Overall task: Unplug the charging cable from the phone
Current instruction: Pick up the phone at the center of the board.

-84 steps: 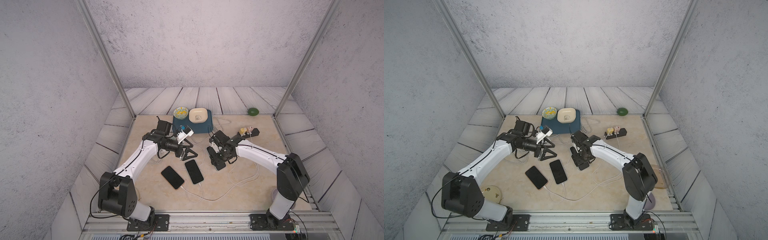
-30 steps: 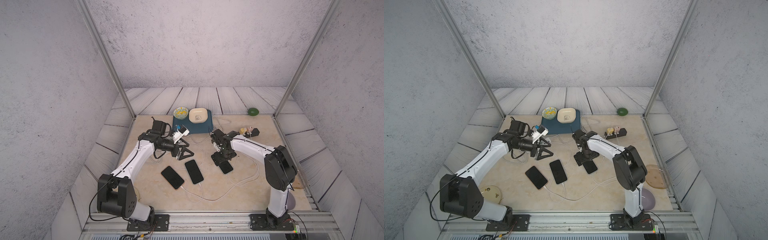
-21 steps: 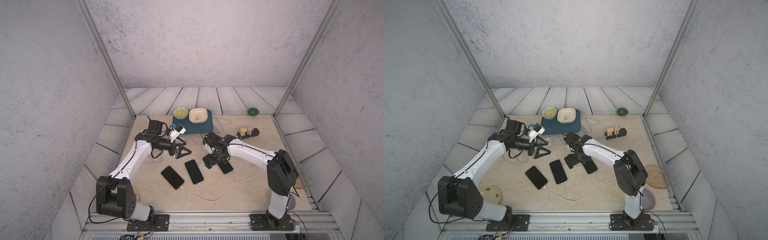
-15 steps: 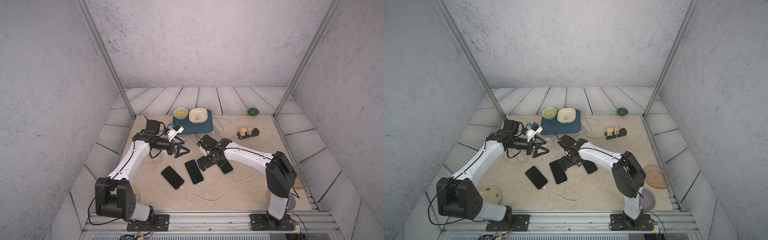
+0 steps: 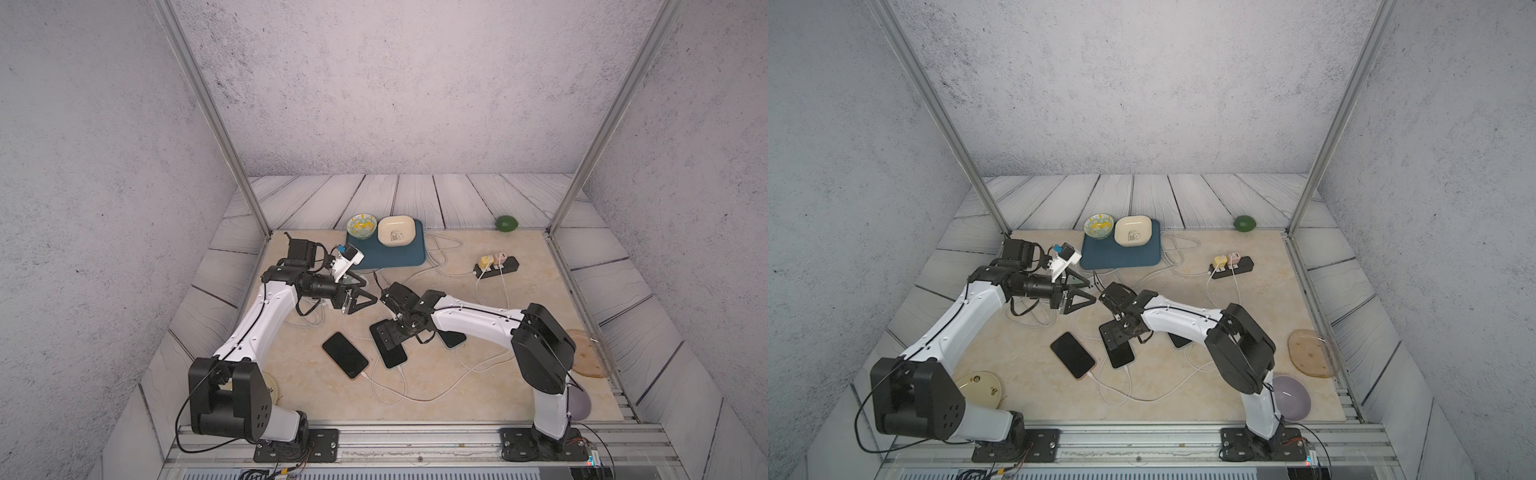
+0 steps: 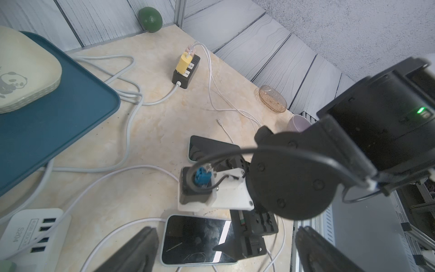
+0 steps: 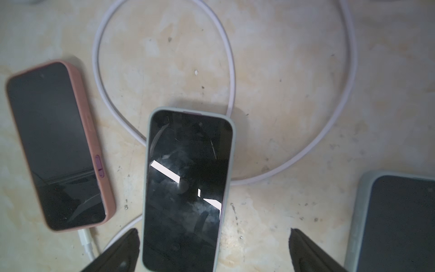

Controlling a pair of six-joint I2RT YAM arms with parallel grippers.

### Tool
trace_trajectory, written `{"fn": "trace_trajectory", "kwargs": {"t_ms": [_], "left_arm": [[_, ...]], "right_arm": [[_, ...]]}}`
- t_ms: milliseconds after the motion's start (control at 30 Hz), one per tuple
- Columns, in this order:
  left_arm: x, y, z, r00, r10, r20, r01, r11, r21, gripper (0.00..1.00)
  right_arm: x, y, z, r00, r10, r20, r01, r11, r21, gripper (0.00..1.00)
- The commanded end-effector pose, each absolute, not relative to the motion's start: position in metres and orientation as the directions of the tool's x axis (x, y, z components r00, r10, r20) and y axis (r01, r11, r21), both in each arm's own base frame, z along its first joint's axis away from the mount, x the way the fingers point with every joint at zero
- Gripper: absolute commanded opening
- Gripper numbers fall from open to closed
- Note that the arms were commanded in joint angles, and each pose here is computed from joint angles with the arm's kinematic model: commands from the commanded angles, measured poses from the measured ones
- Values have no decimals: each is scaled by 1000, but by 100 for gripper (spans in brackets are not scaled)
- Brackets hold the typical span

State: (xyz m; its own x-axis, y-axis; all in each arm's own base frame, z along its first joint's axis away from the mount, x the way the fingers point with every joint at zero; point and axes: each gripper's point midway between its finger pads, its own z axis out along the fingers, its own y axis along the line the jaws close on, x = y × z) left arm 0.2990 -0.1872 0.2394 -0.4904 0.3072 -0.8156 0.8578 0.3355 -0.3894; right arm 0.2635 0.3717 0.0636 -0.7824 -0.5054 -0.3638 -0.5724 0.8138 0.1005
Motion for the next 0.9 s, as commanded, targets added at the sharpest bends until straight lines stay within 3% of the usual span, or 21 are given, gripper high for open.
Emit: {"fn": "trace_trajectory", "kwargs": {"t_ms": [0,867], "left_arm": [[297,-185,247,-473,291,-831,866,328,-378,98],[304,-176,236,-469,311,-827,859,377,-346,98]], "right_arm": [[266,382,62,-780,-503,-373,-571,815,94,99],[255,402,26,-761,-565,-318,-612,789,61,97]]}}
